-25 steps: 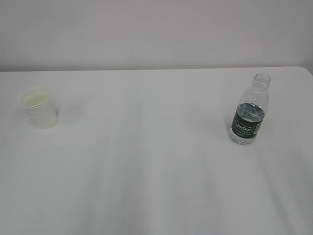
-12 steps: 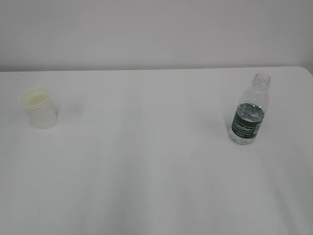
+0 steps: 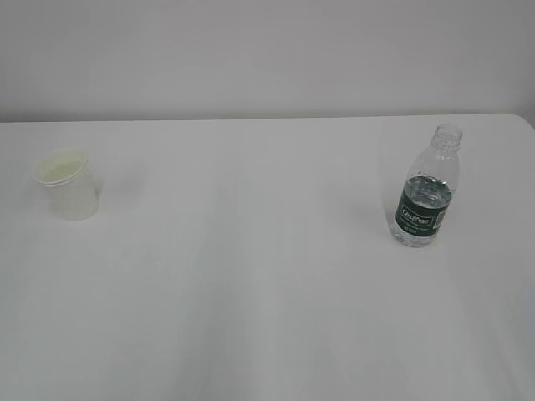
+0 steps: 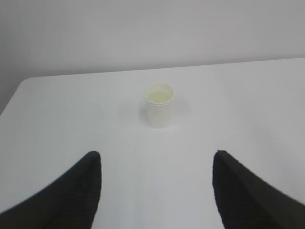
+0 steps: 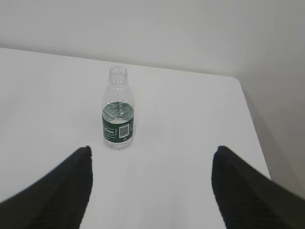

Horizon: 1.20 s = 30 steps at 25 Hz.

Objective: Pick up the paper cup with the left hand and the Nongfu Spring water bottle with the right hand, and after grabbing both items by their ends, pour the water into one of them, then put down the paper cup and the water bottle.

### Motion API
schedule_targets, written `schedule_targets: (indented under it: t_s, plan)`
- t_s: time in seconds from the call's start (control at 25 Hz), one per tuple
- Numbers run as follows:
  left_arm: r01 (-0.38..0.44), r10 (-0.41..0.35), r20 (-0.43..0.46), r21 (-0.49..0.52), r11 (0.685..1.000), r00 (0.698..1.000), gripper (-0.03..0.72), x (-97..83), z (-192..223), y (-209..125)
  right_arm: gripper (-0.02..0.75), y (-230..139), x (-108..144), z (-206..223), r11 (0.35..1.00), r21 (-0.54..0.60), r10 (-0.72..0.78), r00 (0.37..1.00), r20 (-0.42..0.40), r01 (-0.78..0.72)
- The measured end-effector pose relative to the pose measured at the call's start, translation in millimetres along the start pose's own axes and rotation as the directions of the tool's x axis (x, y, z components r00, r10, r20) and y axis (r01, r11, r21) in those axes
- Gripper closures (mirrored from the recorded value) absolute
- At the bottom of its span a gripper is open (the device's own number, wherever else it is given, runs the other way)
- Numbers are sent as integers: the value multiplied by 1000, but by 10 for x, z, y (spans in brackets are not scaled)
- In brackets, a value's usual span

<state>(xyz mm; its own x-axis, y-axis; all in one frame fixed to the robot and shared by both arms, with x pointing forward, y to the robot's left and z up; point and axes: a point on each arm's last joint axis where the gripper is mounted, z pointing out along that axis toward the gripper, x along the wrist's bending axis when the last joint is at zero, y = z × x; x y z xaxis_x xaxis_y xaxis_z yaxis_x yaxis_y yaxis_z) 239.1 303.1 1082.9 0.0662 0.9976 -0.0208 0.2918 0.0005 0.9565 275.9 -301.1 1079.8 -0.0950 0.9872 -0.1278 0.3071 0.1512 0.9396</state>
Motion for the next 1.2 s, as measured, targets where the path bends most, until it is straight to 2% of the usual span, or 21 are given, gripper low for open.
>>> schedule_targets:
  t_s: [0.36,0.68,1.2]
  plan:
    - [12,-13,15,83,996,1000,165,-15,-3,-76,145,-57,-14,-107,992,129,8,1000,0,-8]
    - [11,-13,14,110,994,1000,165,-14,-5,-100,145,-177,-4,-138,967,255,15,1000,-8,-13]
    - [17,-23,24,220,975,999,165,-26,25,-232,145,-317,39,-85,943,333,36,999,-34,-22]
